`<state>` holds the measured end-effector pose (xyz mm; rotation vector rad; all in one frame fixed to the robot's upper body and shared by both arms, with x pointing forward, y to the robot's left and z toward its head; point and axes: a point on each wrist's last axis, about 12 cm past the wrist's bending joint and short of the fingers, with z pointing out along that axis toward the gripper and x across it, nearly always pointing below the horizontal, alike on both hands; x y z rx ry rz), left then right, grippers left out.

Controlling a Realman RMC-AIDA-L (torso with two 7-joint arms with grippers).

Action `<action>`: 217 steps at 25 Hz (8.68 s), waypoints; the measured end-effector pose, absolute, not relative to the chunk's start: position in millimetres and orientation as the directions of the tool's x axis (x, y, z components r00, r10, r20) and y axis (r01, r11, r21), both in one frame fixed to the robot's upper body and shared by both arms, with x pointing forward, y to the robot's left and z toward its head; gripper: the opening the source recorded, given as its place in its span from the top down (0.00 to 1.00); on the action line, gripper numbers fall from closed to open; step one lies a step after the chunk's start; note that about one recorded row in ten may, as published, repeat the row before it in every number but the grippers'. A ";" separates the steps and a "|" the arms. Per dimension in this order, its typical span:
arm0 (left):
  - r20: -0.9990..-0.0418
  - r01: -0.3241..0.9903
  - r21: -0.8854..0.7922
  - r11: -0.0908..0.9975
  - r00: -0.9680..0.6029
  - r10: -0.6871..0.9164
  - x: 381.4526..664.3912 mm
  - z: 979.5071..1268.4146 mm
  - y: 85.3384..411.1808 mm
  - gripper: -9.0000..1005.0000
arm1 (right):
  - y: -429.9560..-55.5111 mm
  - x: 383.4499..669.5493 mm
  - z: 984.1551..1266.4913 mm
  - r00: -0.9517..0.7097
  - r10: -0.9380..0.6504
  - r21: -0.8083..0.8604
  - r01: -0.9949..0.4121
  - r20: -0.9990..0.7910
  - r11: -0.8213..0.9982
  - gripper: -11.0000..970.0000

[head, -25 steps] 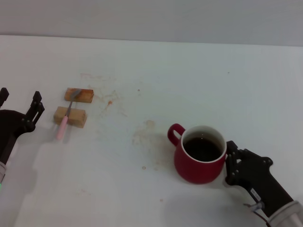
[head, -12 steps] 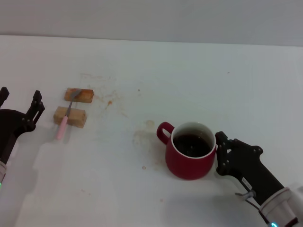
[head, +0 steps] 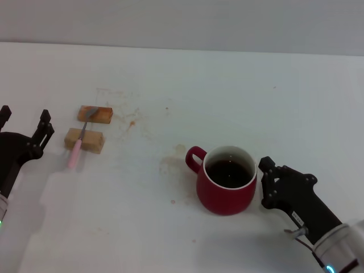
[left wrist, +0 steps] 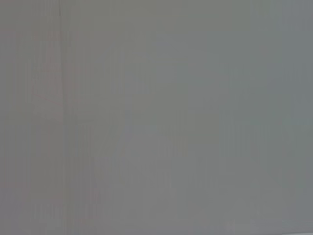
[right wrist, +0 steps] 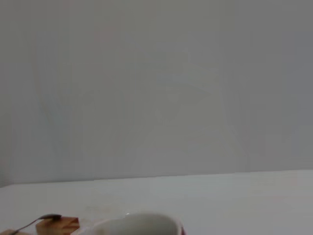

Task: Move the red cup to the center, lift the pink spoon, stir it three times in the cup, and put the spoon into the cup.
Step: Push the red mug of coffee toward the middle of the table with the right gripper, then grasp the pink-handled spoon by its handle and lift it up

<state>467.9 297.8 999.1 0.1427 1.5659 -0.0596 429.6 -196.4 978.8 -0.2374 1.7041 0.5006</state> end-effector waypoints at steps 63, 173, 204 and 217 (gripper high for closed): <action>-0.998 0.142 0.055 0.988 0.009 0.055 471.2 1000.0 294.3 0.20 | -196.4 420.7 978.7 -0.178 0.113 0.183 -0.449 -0.977 0.875 0.99; -0.988 0.253 0.030 0.967 -0.138 0.067 448.8 977.3 263.6 0.61 | -272.5 388.8 985.1 0.025 0.109 0.105 -0.119 -0.994 0.987 0.99; -0.994 0.310 0.099 0.945 0.067 0.082 430.2 994.7 262.3 0.74 | -266.3 392.1 984.1 0.009 0.108 0.106 -0.157 -0.994 0.982 0.99; -0.992 0.336 0.117 0.934 -0.001 0.125 433.6 985.7 262.1 0.37 | -266.1 392.2 984.2 0.010 0.108 0.105 -0.158 -0.994 0.982 0.99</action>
